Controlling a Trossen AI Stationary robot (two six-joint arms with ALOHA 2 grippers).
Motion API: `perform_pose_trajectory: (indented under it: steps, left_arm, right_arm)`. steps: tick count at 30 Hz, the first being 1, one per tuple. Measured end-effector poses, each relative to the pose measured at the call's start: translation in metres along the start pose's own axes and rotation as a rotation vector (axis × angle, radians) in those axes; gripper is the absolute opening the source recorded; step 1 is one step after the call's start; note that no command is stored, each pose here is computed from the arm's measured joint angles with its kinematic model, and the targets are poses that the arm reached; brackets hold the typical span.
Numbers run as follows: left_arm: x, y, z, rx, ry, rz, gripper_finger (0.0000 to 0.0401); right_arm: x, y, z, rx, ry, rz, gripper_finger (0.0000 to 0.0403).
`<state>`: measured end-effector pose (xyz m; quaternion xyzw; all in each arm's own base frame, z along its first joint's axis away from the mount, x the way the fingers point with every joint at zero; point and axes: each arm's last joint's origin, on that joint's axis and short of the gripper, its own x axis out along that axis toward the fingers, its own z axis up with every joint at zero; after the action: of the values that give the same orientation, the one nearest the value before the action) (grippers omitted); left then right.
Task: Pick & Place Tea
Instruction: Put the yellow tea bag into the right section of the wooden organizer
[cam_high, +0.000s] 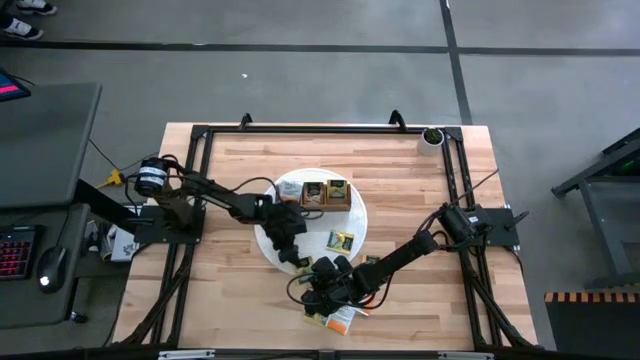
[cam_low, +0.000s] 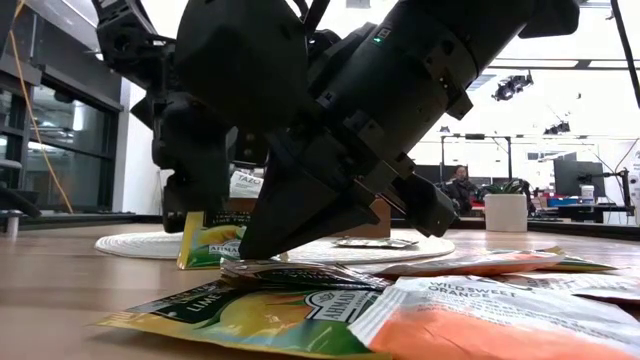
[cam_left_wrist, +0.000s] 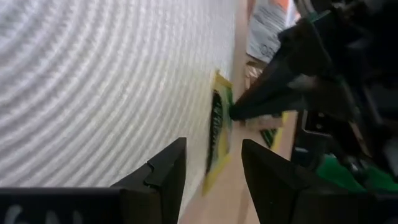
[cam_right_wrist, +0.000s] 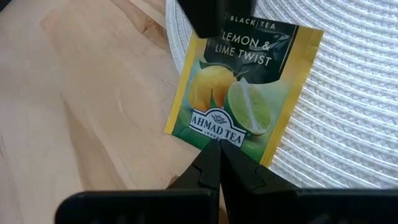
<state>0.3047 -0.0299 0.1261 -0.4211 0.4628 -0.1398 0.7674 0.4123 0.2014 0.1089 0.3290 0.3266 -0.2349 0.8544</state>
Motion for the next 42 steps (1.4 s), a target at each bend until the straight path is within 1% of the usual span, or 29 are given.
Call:
perform_pose_trajectory:
  steps: [2, 7, 14, 16, 19, 21, 23, 24, 25, 35, 42]
  left_arm:
    - [0.000, 0.000, 0.000, 0.007, 0.016, -0.018, 0.0154]
    - [0.002, -0.003, -0.003, 0.015, 0.026, -0.021, 0.0154]
    - [0.002, -0.002, -0.002, 0.012, 0.007, 0.001, 0.0154]
    - [0.002, -0.001, -0.002, 0.012, 0.005, 0.003, 0.0147]
    - [0.002, -0.001, -0.002, 0.010, 0.011, 0.002, 0.0115]
    - [0.002, -0.001, -0.003, 0.010, 0.020, 0.005, 0.0080]
    - [0.002, 0.000, -0.004, 0.022, 0.032, 0.009, 0.0035]
    - [0.002, 0.000, -0.005, 0.027, 0.038, 0.009, 0.0019]
    - [0.002, 0.001, -0.005, 0.027, 0.044, 0.014, 0.0010]
    - [0.001, 0.002, -0.007, 0.031, 0.065, 0.022, 0.0001]
    - [0.001, 0.002, -0.007, 0.031, 0.063, 0.023, 0.0000]
  right_arm:
    - [0.000, 0.000, 0.000, 0.000, 0.001, 0.000, 0.0000]
    - [0.000, 0.000, 0.000, 0.000, -0.001, 0.000, 0.0000]
    - [0.000, 0.000, 0.000, 0.000, -0.002, -0.001, 0.0000]
    - [0.000, 0.000, 0.000, 0.000, -0.002, -0.001, 0.0000]
    - [0.000, 0.000, 0.000, 0.000, -0.003, -0.001, 0.0000]
    - [0.000, 0.000, 0.000, 0.000, -0.003, -0.002, 0.0000]
    - [0.000, 0.000, 0.000, 0.000, -0.003, -0.002, 0.0000]
    - [0.000, 0.000, 0.000, 0.000, -0.003, -0.002, 0.0000]
    - [0.000, 0.000, 0.000, -0.001, -0.003, -0.002, 0.0000]
    - [0.000, 0.001, 0.000, -0.004, -0.010, 0.003, 0.0000]
    - [-0.003, 0.013, 0.006, -0.037, -0.017, 0.061, 0.0001]
